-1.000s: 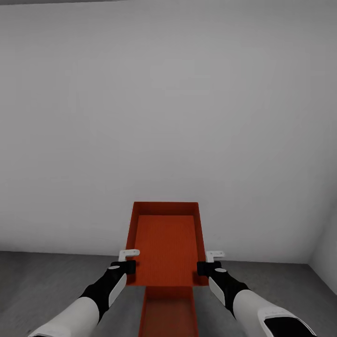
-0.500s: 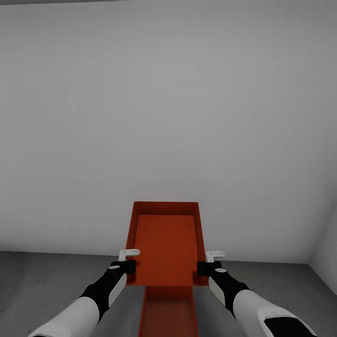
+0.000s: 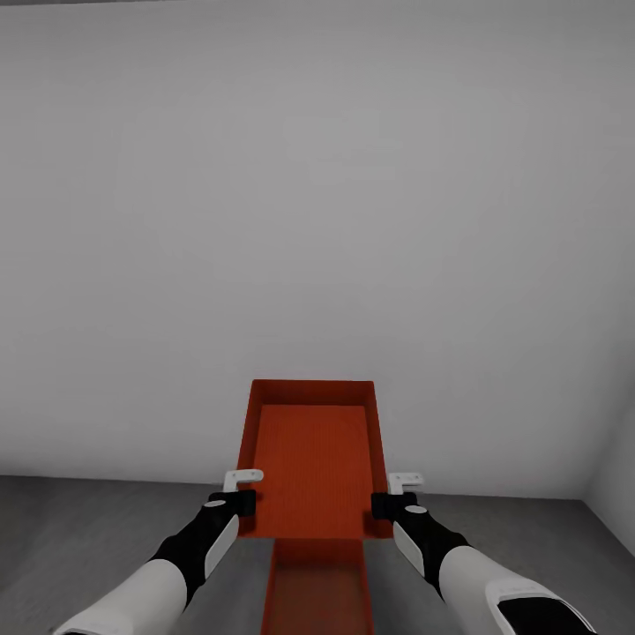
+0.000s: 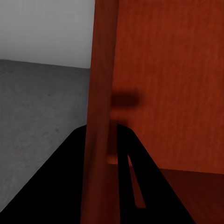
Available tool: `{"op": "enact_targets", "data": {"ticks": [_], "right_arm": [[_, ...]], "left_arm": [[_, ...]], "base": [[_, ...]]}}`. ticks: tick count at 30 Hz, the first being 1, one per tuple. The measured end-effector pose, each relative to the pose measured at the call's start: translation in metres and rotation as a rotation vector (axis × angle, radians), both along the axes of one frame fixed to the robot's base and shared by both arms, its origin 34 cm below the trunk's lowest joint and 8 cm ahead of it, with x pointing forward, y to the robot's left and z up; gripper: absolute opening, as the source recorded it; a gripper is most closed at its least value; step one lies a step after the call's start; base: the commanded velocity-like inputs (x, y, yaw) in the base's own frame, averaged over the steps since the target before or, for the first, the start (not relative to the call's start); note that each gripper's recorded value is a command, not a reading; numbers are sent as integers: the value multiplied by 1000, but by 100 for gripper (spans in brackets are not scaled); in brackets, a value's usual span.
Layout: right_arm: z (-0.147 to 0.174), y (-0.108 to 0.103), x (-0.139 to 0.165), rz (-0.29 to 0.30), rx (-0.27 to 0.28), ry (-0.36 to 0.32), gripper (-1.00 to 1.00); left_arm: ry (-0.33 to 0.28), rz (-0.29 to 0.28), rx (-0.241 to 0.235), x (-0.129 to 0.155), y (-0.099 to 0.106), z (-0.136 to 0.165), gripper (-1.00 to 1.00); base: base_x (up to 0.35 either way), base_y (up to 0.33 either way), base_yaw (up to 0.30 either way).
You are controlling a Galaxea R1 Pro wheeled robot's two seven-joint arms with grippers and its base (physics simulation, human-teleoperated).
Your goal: Move the two storage containers from the living room to the garage. In the garage, place one container on the floor and stack the other container on top of it (either order is fine).
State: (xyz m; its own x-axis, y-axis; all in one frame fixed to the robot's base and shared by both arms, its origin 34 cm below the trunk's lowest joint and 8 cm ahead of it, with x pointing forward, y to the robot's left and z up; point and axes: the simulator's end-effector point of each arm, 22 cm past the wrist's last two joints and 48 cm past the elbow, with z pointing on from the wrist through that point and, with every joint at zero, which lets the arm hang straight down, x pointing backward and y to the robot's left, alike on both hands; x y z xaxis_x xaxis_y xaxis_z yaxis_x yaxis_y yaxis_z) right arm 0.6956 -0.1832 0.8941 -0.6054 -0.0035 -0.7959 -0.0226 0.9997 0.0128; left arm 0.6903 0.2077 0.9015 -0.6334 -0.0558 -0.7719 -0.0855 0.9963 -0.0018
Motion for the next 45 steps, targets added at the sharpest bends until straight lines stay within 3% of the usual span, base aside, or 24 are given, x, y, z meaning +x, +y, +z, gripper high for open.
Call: {"op": "enact_targets", "data": {"ticks": [25, 45], "right_arm": [[0, 0, 0, 0, 0, 0, -100], [-1, 0, 0, 1, -2, 5, -100]], "left_arm": [[0, 0, 0, 0, 0, 0, -100], [4, 2, -2, 0, 0, -2, -100]], "base": [[98, 0, 0], [7, 0, 0]]}}
